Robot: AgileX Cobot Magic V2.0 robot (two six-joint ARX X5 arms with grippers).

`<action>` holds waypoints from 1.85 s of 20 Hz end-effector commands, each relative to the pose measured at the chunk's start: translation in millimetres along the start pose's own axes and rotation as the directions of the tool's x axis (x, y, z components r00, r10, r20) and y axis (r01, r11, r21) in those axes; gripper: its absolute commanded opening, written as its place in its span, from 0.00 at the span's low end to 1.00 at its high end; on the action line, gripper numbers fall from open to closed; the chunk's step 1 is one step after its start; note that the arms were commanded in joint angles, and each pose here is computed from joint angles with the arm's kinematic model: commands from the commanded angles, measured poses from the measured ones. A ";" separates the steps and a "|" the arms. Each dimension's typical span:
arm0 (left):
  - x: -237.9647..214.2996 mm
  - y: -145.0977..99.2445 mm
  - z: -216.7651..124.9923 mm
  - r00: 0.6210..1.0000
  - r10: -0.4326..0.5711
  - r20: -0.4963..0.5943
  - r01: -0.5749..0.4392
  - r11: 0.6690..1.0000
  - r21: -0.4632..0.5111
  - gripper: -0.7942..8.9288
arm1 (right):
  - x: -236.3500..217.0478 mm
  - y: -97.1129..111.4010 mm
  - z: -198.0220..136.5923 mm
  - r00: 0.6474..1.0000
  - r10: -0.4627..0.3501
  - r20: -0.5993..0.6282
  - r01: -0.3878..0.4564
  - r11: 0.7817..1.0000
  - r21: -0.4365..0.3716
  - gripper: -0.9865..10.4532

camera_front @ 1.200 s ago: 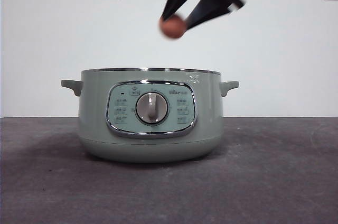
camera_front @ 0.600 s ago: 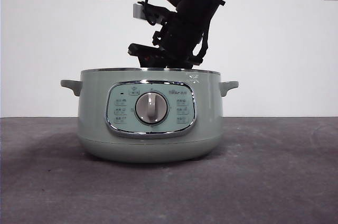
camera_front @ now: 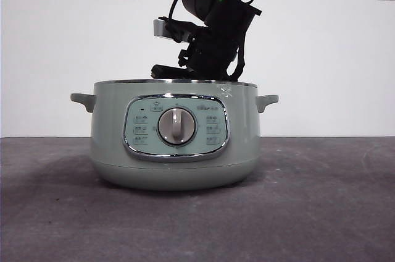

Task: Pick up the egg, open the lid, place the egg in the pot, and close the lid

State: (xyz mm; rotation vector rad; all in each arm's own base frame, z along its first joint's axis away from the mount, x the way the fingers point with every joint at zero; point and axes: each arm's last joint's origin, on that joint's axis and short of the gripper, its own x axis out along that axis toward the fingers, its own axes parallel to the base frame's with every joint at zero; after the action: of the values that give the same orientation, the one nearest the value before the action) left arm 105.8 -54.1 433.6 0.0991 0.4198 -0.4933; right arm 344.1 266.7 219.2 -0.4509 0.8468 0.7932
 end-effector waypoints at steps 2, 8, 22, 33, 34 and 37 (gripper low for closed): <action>4.5 0.2 5.8 0.999 -0.001 0.033 0.001 1.000 -0.001 0.07 | -54.7 -1.3 16.4 0.983 -0.153 0.103 0.147 0.987 0.068 0.53; 70.3 -0.6 21.4 0.995 -0.100 -0.010 0.100 0.995 0.005 0.07 | -246.6 -1.5 1.2 0.856 -0.401 0.324 0.337 0.911 0.238 0.53; 218.6 -7.8 10.6 0.976 -0.186 -0.114 0.188 0.982 0.013 0.07 | -423.0 49.4 -100.7 0.654 -0.453 0.605 0.281 0.889 0.362 0.53; 259.7 -18.0 -3.3 0.970 -0.200 -0.141 0.205 0.979 0.021 0.07 | -427.1 56.8 -124.8 0.726 -0.435 0.533 0.269 0.892 0.363 0.53; 262.6 -17.9 -4.7 0.970 -0.196 -0.145 0.201 0.979 0.021 0.07 | -426.6 56.9 -125.3 0.731 -0.434 0.527 0.269 0.892 0.362 0.53; 269.3 -17.6 -7.4 0.972 -0.182 -0.148 0.187 0.982 0.023 0.07 | -425.8 57.0 -126.1 0.738 -0.432 0.518 0.270 0.893 0.360 0.53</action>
State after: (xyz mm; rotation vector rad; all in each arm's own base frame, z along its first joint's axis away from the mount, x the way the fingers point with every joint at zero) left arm 308.1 -184.7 308.7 0.1340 0.6275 -0.6718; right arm 64.5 36.7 482.6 -0.1143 0.2539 0.4043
